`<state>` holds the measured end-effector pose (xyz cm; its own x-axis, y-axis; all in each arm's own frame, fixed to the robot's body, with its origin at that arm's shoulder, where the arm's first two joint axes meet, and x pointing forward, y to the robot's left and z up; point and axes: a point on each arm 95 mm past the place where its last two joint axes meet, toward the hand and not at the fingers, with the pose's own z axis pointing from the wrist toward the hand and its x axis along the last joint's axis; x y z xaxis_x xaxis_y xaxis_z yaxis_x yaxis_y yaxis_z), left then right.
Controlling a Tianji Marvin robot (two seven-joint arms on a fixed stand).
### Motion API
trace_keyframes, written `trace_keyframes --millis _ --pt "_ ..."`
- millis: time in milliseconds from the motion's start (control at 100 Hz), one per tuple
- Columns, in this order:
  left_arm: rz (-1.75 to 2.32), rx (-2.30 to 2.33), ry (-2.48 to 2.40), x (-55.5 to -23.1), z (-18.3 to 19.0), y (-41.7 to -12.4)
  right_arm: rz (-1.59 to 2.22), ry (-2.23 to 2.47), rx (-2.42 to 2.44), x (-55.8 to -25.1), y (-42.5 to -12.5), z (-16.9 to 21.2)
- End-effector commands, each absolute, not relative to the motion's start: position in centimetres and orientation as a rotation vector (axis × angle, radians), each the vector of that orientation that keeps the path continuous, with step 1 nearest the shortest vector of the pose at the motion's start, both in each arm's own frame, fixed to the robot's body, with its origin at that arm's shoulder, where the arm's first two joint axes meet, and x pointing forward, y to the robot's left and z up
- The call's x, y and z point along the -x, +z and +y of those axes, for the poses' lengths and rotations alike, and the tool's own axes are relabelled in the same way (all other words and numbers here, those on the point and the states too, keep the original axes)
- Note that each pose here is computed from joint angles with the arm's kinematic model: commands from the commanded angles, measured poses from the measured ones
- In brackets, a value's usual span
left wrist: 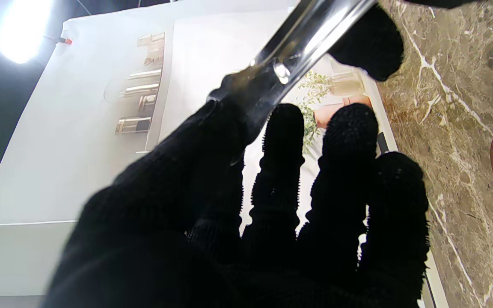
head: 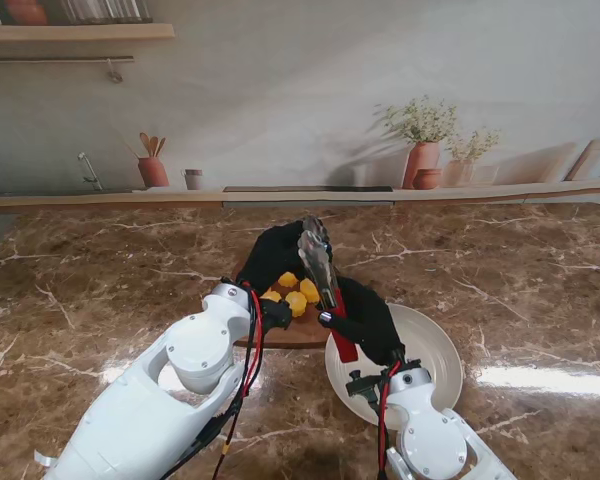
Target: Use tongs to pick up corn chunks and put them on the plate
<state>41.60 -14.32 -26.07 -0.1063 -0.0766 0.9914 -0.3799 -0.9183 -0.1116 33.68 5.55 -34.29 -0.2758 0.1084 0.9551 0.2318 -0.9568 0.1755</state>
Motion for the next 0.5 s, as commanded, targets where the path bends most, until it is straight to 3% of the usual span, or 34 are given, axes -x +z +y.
trace_keyframes --millis 0,490 --pt "-0.542 -1.945 2.130 -41.5 -13.9 -26.3 -0.445 -2.392 1.845 -33.3 -34.6 5.8" --pt "-0.759 -1.989 2.286 -41.6 -10.3 -26.9 -0.581 -2.483 1.969 -35.3 -33.7 2.2"
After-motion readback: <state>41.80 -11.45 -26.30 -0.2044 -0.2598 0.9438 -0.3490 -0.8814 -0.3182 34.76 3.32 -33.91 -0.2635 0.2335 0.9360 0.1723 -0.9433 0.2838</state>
